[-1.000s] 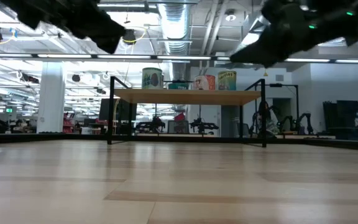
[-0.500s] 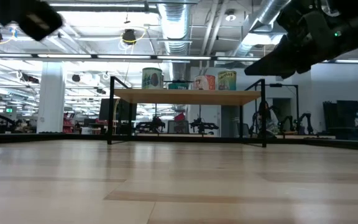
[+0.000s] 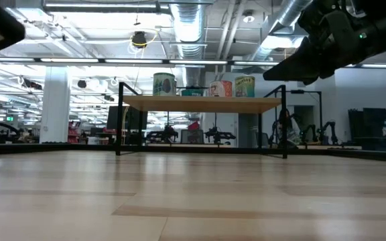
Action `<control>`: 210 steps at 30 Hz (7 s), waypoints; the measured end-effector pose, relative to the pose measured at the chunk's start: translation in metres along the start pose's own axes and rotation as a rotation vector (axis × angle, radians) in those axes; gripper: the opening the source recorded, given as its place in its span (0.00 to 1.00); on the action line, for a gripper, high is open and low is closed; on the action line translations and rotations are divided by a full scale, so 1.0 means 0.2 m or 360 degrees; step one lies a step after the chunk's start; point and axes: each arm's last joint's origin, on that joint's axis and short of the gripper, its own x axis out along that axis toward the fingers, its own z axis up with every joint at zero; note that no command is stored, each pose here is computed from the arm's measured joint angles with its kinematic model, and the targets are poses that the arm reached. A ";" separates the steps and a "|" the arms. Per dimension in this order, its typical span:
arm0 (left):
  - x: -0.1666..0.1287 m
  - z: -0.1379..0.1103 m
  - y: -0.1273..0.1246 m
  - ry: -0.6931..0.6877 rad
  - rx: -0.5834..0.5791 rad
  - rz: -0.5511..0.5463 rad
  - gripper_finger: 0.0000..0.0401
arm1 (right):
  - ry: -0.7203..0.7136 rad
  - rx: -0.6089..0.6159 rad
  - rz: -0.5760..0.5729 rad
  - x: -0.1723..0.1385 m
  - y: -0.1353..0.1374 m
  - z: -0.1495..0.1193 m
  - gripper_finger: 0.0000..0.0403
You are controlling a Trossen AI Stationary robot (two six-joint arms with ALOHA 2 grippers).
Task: Pick and place cans onto a shelf
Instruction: Put the blue can on the table, then put the blue can on the shelf
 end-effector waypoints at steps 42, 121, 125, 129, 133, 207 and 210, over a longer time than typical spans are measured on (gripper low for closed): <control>0.12 0.17 0.10 -0.0009 0.0115 -0.0058 0.00 | 0.0044 0.0028 -0.0007 0.00 0.00 -0.01 0.04; -0.33 0.70 0.82 -0.0463 0.0023 0.0634 0.16 | 0.0139 -0.0007 -0.0021 0.00 -0.01 -0.05 0.04; -0.30 0.60 0.74 -0.0671 0.0144 0.0615 0.10 | 0.0137 -0.0007 -0.0021 0.01 0.00 -0.05 0.04; -0.28 0.47 0.69 -0.0911 0.0166 0.0590 0.03 | 0.0145 -0.0007 -0.0027 0.03 0.00 -0.07 0.04; -0.27 0.33 0.63 -0.1126 0.0200 0.0565 0.01 | 0.0092 0.0019 -0.0037 0.06 0.00 -0.06 0.04; -0.05 -0.14 0.67 -0.1694 0.0236 0.0785 0.00 | 0.0597 -0.0442 0.0117 0.89 0.09 0.33 0.01; -0.05 -0.14 0.67 -0.1694 0.0234 0.0783 0.00 | 0.0573 -0.0374 0.0109 0.89 0.11 0.40 0.02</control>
